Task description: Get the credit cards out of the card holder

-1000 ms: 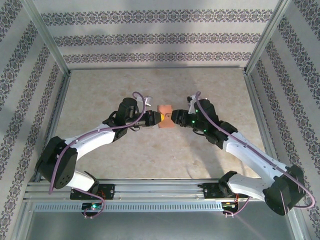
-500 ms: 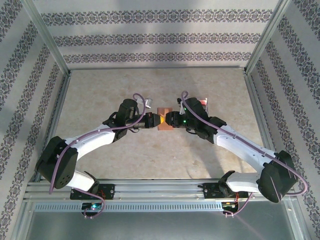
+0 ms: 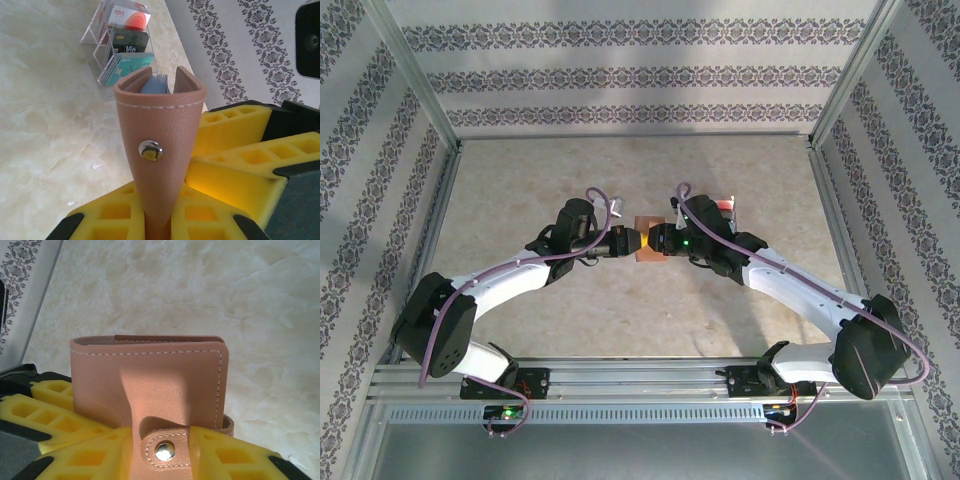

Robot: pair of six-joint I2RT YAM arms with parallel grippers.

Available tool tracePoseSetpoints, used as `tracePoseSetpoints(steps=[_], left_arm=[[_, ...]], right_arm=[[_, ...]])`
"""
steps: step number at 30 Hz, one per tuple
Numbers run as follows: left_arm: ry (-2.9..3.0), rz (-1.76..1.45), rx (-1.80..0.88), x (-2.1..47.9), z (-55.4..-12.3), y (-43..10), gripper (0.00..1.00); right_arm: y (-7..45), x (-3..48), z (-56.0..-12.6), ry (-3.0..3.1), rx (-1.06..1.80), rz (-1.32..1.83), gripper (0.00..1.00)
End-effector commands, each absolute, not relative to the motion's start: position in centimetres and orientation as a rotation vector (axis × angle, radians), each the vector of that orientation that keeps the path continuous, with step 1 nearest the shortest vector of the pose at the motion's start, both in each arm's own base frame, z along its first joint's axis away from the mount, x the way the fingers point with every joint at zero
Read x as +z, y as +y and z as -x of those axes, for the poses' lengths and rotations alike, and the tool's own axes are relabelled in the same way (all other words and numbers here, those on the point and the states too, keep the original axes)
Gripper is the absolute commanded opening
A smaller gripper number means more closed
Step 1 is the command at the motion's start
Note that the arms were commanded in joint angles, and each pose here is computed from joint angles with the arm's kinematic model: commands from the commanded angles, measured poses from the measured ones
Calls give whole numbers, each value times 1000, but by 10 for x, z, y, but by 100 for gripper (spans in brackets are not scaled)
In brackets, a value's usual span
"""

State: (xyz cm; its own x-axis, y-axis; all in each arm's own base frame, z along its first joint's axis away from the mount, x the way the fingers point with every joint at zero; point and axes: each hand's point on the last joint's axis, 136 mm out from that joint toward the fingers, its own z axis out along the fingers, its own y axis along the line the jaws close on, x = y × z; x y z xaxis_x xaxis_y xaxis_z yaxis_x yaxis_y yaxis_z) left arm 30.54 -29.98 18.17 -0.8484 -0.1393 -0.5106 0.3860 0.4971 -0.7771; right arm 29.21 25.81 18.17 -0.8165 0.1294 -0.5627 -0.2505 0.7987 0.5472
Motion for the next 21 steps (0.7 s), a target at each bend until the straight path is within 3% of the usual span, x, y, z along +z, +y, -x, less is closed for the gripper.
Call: tracePoseSetpoints(steps=[1,15,21], left_arm=[[2078,-260,-1422,216,-308,-305,4],[2026,-273,-1432,230,-307,-305,3],[2016,-274,-1431,233,-306,-304,2]], right_arm=[[267,184,-292,2386,850,130,37],[261,160,-288,2469,745,153,37],[257,152,-287,2506,671,162,33]])
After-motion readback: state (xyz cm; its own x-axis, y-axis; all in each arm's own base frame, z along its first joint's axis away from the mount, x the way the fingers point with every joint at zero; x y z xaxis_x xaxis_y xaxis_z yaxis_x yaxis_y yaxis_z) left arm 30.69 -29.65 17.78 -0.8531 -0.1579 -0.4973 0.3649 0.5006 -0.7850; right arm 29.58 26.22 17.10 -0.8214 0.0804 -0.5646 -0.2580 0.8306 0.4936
